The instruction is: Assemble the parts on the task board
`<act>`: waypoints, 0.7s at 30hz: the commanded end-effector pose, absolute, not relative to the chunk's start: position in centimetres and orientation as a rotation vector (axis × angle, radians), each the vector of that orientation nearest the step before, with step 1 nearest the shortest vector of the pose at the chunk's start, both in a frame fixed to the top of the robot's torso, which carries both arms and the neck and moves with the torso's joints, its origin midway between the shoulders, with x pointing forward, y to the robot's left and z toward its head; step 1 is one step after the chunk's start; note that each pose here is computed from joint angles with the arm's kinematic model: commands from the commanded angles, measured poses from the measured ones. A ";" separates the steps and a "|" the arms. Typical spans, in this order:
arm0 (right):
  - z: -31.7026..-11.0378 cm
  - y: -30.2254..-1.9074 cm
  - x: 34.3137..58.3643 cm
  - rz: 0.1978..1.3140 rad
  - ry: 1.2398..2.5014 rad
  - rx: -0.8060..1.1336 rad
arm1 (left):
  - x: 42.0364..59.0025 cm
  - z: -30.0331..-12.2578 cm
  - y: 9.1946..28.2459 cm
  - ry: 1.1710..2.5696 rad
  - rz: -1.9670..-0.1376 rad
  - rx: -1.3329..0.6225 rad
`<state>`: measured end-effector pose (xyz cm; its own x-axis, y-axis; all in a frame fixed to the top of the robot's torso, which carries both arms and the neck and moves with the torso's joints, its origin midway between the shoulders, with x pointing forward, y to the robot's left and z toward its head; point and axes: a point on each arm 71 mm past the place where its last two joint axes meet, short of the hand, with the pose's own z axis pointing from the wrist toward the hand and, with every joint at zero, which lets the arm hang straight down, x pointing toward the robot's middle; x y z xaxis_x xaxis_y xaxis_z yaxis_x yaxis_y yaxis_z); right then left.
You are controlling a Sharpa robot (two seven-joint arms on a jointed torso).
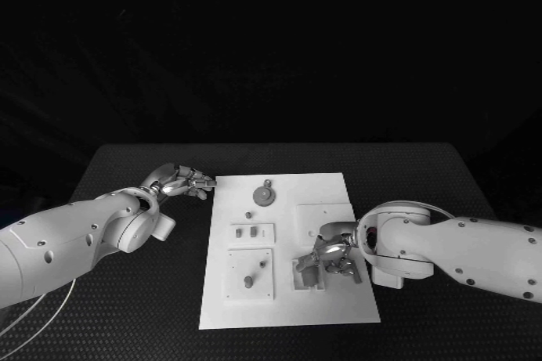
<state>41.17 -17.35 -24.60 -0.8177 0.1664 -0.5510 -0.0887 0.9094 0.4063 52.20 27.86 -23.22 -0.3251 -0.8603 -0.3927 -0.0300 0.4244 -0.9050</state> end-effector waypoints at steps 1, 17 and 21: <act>-24.7 -17.2 41.2 0.554 2.461 0.013 | 52.2 -23.2 27.7 1.690 -1.064 -0.782; -25.2 -17.0 41.4 0.548 2.435 0.027 | 52.2 -23.2 27.7 1.690 -1.063 -0.783; -25.4 -17.0 41.5 0.545 2.437 0.031 | 52.2 -23.2 27.7 1.690 -1.063 -0.783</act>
